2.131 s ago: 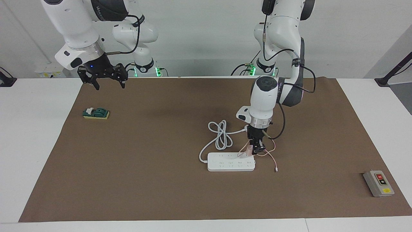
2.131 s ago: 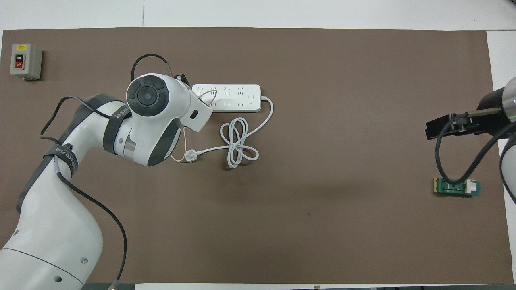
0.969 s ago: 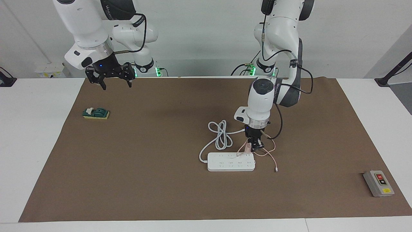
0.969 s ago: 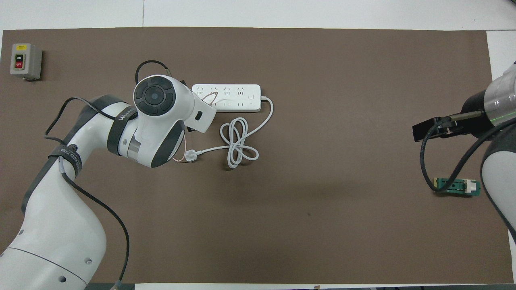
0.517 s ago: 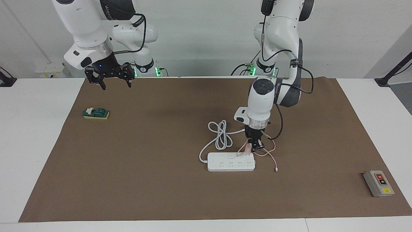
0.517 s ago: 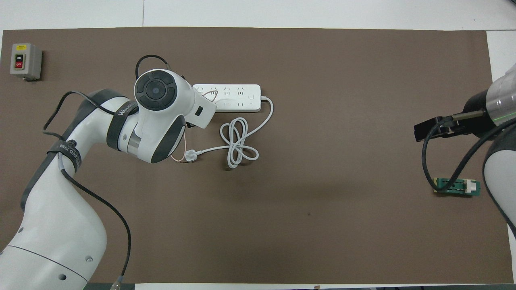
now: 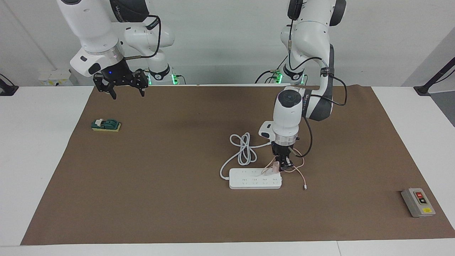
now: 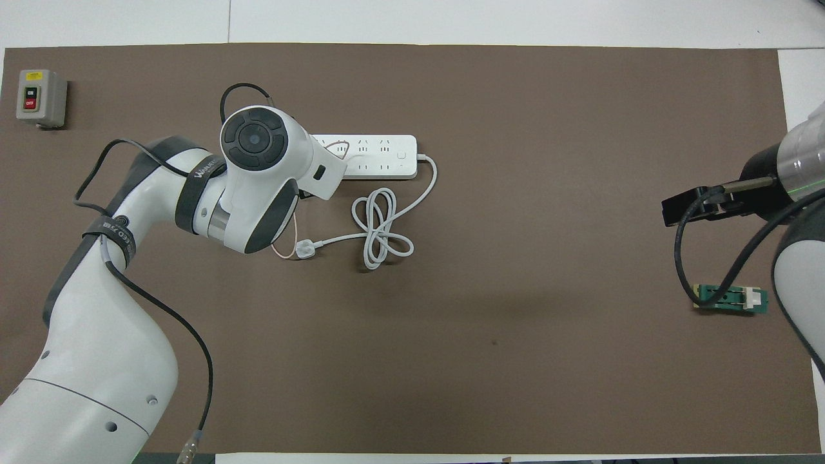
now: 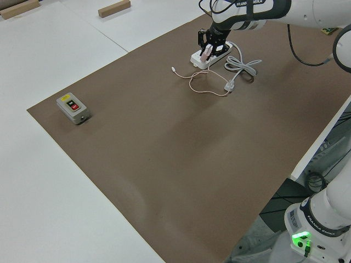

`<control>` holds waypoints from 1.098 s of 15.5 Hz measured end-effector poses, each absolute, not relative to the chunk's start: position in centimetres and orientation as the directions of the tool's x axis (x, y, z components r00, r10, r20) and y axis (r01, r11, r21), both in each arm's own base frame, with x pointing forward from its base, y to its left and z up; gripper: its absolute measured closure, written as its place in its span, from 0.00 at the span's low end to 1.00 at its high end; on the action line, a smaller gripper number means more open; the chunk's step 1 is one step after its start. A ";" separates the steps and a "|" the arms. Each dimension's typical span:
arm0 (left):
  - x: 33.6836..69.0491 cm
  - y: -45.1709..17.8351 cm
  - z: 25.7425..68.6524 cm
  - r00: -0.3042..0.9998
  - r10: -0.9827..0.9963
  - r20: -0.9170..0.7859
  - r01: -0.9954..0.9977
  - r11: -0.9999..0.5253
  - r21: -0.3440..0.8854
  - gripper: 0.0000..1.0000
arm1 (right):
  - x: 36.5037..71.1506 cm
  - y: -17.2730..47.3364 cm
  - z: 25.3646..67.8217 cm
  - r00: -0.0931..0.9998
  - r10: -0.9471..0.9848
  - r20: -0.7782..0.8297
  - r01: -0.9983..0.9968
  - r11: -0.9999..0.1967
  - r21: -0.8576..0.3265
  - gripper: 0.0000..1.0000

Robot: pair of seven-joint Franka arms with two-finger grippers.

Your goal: Plug charger into power strip

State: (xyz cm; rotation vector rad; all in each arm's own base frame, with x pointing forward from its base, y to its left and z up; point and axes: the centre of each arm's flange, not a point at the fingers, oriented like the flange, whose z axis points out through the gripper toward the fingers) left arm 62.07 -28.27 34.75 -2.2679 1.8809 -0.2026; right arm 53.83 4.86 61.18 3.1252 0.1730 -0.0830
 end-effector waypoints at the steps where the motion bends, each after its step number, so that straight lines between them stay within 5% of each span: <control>1: 62.4 -28.4 34.7 0.187 -0.982 -0.013 -0.956 -0.178 -0.234 0.71 | 53.9 4.9 61.2 0.993 0.110 -0.047 0.111 -0.994 0.008 0.00; 17: 61.5 -30.1 34.8 0.164 -0.985 -0.054 -0.969 -0.151 -0.194 0.71 | 54.2 4.8 61.5 0.994 0.108 -0.019 0.108 -0.994 0.008 0.00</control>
